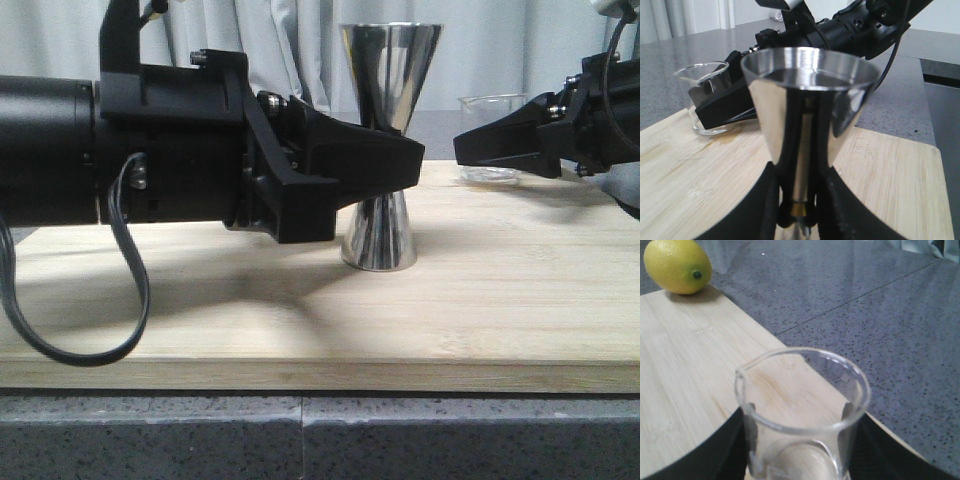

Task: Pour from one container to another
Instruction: 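Lower the glass beaker onto the board with the right gripper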

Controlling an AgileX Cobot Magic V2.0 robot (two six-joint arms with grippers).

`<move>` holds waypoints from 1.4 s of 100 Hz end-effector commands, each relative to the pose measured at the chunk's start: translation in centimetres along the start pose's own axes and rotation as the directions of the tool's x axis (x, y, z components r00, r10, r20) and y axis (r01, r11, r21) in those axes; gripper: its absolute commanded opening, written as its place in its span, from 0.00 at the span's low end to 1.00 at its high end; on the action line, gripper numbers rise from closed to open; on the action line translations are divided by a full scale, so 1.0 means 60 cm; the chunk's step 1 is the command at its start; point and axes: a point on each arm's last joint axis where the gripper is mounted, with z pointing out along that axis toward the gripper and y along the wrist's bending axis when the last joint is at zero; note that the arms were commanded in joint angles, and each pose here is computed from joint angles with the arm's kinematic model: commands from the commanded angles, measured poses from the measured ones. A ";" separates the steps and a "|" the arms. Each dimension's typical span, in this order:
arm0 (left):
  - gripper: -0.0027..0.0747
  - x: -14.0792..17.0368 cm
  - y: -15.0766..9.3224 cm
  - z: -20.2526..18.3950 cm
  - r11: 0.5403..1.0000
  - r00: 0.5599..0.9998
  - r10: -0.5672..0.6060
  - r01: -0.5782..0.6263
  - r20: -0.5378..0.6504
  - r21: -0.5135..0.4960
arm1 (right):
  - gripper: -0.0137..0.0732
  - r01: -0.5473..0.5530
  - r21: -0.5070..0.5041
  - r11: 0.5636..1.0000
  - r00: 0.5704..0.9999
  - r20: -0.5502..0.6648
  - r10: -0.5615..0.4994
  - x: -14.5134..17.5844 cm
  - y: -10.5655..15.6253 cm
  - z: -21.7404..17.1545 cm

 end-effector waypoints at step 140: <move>0.01 -0.039 0.000 0.000 1.000 0.992 0.007 -0.008 0.129 0.008 | 0.53 0.053 0.020 0.998 0.998 0.021 -0.053 -0.020 -0.005 -0.004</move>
